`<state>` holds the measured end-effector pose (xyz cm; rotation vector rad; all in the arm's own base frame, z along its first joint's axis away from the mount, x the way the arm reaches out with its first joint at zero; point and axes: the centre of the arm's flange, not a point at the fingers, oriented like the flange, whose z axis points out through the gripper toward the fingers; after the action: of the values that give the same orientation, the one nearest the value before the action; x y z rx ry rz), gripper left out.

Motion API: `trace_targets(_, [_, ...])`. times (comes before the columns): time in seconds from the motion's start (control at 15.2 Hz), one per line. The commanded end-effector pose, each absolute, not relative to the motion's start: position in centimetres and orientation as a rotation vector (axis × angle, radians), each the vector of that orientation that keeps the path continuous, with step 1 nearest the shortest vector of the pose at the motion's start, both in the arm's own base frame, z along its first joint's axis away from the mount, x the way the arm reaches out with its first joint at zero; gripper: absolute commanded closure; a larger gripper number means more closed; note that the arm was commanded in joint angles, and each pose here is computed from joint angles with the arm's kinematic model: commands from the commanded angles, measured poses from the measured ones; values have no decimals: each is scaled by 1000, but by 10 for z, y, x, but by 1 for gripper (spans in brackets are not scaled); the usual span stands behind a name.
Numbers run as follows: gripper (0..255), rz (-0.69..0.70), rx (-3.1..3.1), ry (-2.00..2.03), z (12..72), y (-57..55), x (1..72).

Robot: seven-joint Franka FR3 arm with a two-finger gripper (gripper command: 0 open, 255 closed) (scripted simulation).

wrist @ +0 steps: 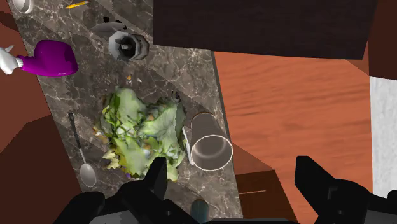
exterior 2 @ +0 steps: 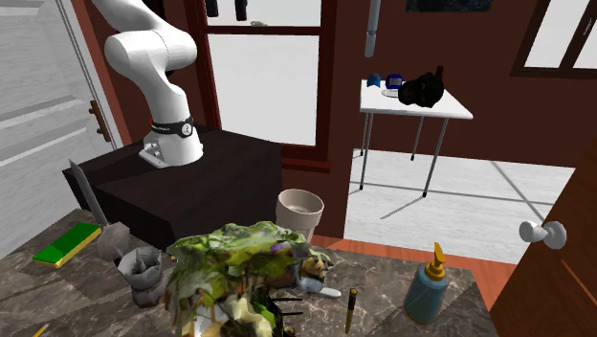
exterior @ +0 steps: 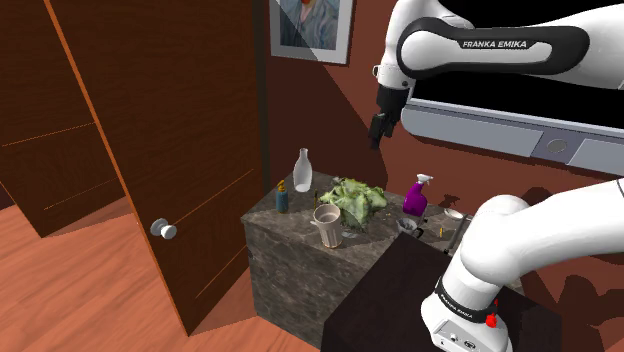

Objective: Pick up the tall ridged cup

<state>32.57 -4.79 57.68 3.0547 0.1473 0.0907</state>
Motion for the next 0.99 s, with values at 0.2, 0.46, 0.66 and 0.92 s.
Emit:
trace_targets(0.2, [0, 75, 3038, 159, 542, -40, 345])
trace_targets(0.46, [0, 54, 3015, 175, 494, -31, 369])
trace_targets(0.66, [0, 38, 2998, 187, 458, -24, 388])
trace_targets(0.92, [0, 18, 2975, 203, 410, -16, 411])
